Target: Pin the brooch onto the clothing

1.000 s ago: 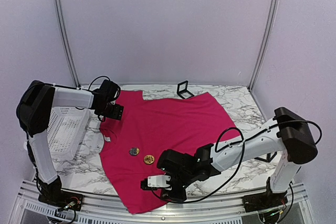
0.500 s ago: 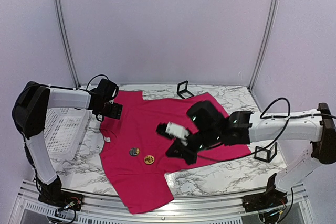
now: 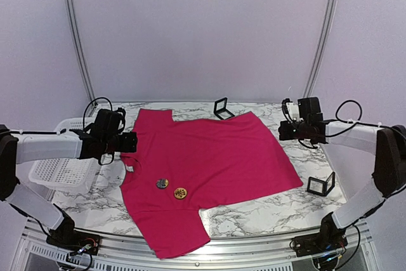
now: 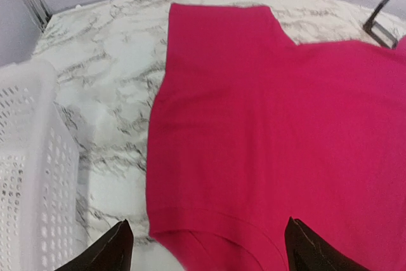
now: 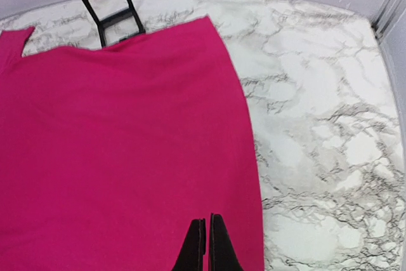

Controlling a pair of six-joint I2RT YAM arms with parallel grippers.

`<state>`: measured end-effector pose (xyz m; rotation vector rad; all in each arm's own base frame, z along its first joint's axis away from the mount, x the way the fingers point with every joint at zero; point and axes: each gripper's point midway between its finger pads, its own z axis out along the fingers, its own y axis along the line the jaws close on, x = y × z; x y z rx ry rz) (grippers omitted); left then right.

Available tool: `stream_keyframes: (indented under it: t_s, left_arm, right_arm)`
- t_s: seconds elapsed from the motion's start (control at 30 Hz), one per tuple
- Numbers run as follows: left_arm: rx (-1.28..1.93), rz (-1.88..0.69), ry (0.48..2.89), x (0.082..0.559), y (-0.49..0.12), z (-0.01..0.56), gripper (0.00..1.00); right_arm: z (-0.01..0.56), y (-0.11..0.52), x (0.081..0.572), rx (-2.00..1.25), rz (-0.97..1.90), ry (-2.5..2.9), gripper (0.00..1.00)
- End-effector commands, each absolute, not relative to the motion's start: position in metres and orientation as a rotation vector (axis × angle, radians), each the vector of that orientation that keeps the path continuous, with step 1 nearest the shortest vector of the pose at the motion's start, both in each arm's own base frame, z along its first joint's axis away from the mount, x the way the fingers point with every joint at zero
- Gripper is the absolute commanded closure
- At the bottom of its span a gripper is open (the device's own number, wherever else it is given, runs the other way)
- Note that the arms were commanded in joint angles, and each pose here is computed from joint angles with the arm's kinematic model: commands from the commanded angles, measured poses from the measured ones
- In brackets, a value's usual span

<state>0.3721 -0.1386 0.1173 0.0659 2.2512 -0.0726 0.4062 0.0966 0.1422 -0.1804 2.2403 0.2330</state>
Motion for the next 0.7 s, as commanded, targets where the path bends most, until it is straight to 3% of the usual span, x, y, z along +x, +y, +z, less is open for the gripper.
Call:
stream_keyframes:
  t_s: [0.0, 0.23, 0.27, 0.33, 0.37, 0.5, 0.57, 0.67]
  left_arm:
    - [0.074, -0.086, 2.251, 0.341, -0.154, 0.104, 0.15]
    - [-0.006, -0.091, 2.254, 0.297, -0.148, 0.078, 0.15]
    - [-0.021, -0.089, 2.238, 0.294, -0.144, 0.076, 0.15]
    - [-0.056, -0.096, 2.203, 0.289, -0.137, 0.075, 0.14]
    - [-0.076, -0.098, 2.182, 0.287, -0.133, 0.076, 0.14]
    - [-0.138, -0.021, 2.065, 0.281, -0.108, 0.091, 0.11]
    - [-0.148, 0.019, 2.007, 0.277, -0.097, 0.101, 0.1]
    - [-0.176, 0.073, 1.909, 0.272, -0.078, 0.121, 0.08]
  right_arm:
    - [0.117, 0.102, 0.426, -0.182, 0.208, 2.308, 1.0]
    - [0.098, 0.107, 0.425, -0.142, 0.278, 2.252, 0.97]
    - [0.099, 0.107, 0.423, -0.139, 0.284, 2.232, 0.9]
    - [0.103, 0.105, 0.419, -0.133, 0.287, 2.183, 0.62]
    - [0.105, 0.104, 0.417, -0.128, 0.285, 2.159, 0.56]
    - [0.122, 0.094, 0.408, -0.09, 0.257, 2.074, 0.46]
    - [0.136, 0.088, 0.402, -0.085, 0.234, 2.003, 0.25]
    - [0.153, 0.069, 0.394, -0.048, 0.126, 1.922, 0.18]
